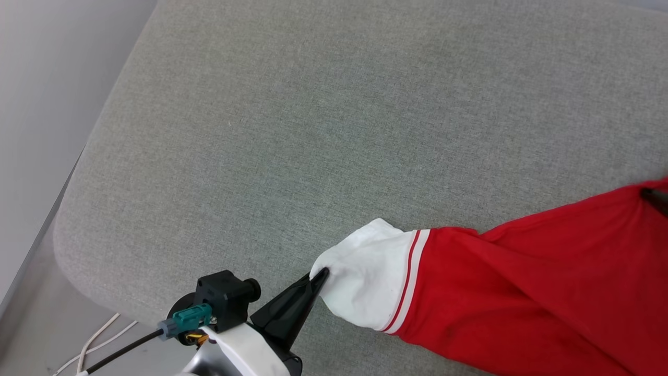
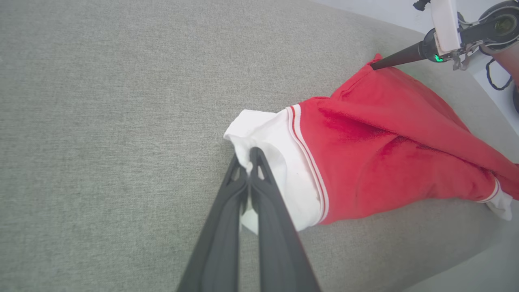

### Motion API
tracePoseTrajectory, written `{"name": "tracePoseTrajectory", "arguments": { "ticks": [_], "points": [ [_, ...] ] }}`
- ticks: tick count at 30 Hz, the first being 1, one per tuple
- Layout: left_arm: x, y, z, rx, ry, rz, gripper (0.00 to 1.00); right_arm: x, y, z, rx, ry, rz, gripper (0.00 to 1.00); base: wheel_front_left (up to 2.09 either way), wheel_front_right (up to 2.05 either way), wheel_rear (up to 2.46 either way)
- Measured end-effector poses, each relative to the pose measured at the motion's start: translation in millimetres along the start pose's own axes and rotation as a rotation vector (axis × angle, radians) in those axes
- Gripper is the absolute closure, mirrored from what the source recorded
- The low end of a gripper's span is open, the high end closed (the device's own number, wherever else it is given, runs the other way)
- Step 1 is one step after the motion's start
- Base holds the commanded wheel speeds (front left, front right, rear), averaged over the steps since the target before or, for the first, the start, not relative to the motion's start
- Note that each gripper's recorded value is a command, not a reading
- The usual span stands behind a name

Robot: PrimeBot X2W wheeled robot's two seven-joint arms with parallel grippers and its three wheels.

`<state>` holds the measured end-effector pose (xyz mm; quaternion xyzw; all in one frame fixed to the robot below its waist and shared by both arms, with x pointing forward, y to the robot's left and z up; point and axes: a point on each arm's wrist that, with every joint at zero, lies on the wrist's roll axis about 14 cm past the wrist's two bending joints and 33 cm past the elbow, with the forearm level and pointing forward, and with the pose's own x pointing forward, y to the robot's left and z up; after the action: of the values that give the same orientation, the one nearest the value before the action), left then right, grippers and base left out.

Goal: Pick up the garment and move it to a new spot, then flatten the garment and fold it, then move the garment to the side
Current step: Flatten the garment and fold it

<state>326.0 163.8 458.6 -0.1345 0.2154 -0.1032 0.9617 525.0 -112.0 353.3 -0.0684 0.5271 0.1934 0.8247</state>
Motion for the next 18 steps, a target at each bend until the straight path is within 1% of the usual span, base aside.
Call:
{"name": "tracePoseTrajectory", "arguments": {
  "ticks": [7, 8, 9, 14, 18],
  "points": [
    [3.8, 4.8, -3.1, -0.003, 0.010, 0.010, 1.00, 11.0, -2.1, 6.2, 0.015, -0.033, 0.006, 0.00, 0.00, 0.00, 0.00],
    [4.2, 4.5, -3.1, -0.002, 0.009, 0.007, 1.00, 11.2, -1.9, 7.8, 0.015, -0.038, 0.006, 0.54, 0.00, 0.00, 0.00],
    [4.7, 4.4, -2.6, -0.001, 0.008, 0.006, 1.00, 10.9, -1.5, 10.2, 0.013, -0.047, 0.007, 1.00, 0.00, 0.00, 0.00],
    [3.5, 5.6, 4.3, 0.016, -0.017, 0.002, 1.00, 4.8, 3.3, 13.8, 0.014, -0.090, 0.016, 1.00, 0.00, 0.00, 0.00],
    [-1.5, 7.0, 17.0, 0.048, -0.058, -0.001, 1.00, -10.7, 6.3, 18.7, 0.024, -0.150, 0.020, 1.00, 0.00, 0.00, 0.00]
  ]
}}
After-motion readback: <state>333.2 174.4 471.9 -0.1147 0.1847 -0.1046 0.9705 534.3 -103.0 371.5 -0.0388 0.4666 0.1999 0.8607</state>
